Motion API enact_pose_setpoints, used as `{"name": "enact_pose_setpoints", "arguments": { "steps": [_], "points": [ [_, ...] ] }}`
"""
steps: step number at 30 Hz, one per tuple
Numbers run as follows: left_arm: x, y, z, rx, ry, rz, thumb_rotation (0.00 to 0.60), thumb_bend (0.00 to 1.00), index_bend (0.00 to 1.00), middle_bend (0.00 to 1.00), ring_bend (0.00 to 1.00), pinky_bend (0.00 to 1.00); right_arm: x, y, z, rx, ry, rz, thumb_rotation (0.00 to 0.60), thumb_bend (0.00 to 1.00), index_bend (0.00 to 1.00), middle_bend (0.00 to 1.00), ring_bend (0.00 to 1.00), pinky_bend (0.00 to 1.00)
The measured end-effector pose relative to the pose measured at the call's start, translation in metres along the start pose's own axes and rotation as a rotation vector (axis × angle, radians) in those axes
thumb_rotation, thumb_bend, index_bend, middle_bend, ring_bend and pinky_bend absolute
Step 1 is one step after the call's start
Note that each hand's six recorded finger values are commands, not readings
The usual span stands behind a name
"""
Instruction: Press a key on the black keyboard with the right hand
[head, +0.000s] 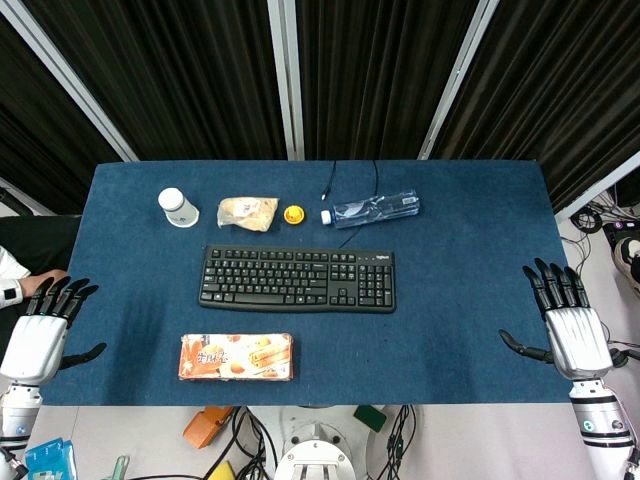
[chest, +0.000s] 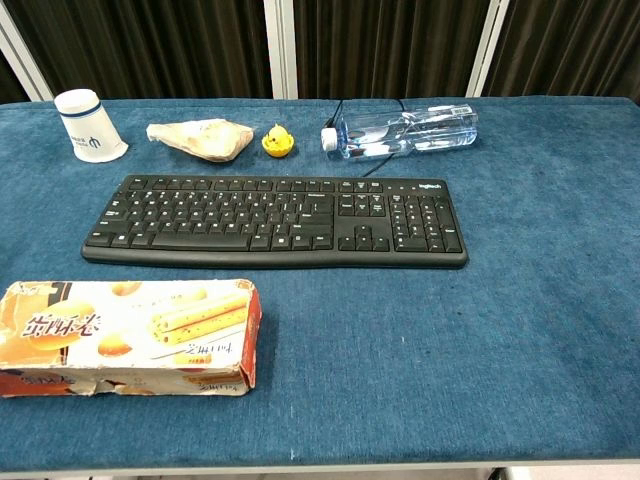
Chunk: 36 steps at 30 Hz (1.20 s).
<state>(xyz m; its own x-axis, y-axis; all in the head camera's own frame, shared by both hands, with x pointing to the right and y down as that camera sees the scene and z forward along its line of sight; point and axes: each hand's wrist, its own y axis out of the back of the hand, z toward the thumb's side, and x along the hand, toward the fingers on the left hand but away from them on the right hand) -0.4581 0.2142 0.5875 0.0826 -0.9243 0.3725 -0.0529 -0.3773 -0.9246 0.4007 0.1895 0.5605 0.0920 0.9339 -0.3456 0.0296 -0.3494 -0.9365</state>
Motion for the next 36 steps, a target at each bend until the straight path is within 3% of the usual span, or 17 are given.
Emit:
{"name": "enact_pose_setpoints", "arguments": {
  "steps": [3, 5, 10, 12, 16, 20, 25, 36],
  "points": [
    [0.000, 0.001, -0.002, 0.006, 0.008, -0.004, 0.600, 0.11, 0.17, 0.14, 0.08, 0.00, -0.002, -0.003, 0.002, -0.006, 0.008, 0.015, 0.347, 0.34, 0.00, 0.04, 0.00, 0.05],
    [0.000, 0.001, -0.003, 0.009, 0.013, -0.009, 0.600, 0.12, 0.17, 0.14, 0.08, 0.00, -0.005, -0.005, 0.005, -0.005, 0.015, 0.030, 0.348, 0.34, 0.00, 0.07, 0.05, 0.12],
    [0.000, 0.000, -0.003, 0.006, 0.016, -0.013, 0.600, 0.12, 0.17, 0.14, 0.08, 0.00, -0.020, -0.008, 0.025, 0.025, 0.061, 0.076, 0.346, 0.35, 0.00, 0.38, 0.51, 0.62],
    [0.000, 0.001, -0.003, 0.004, 0.017, -0.010, 0.600, 0.12, 0.17, 0.14, 0.08, 0.00, -0.033, -0.010, 0.042, 0.032, 0.099, 0.104, 0.345, 0.42, 0.01, 0.54, 0.70, 0.79],
    [0.000, 0.002, -0.003, 0.008, 0.017, -0.008, 0.600, 0.12, 0.17, 0.14, 0.08, 0.00, -0.065, -0.015, 0.077, 0.043, 0.179, 0.175, 0.344, 0.65, 0.07, 0.74, 0.89, 0.94],
    [-0.001, 0.003, -0.006, 0.015, 0.028, -0.013, 0.600, 0.12, 0.17, 0.14, 0.08, 0.00, -0.102, -0.026, 0.114, 0.069, 0.230, 0.262, 0.344, 0.80, 0.14, 0.83, 0.99, 1.00],
    [-0.002, 0.004, -0.012, 0.021, 0.044, -0.017, 0.600, 0.11, 0.17, 0.14, 0.08, 0.00, -0.139, -0.037, 0.155, 0.089, 0.244, 0.337, 0.345, 0.91, 0.18, 0.88, 1.00, 1.00],
    [-0.005, 0.007, -0.018, 0.034, 0.067, -0.026, 0.600, 0.12, 0.17, 0.14, 0.08, 0.00, -0.197, -0.078, 0.264, 0.176, 0.291, 0.488, 0.348, 0.92, 0.20, 0.89, 1.00, 1.00]
  ]
}}
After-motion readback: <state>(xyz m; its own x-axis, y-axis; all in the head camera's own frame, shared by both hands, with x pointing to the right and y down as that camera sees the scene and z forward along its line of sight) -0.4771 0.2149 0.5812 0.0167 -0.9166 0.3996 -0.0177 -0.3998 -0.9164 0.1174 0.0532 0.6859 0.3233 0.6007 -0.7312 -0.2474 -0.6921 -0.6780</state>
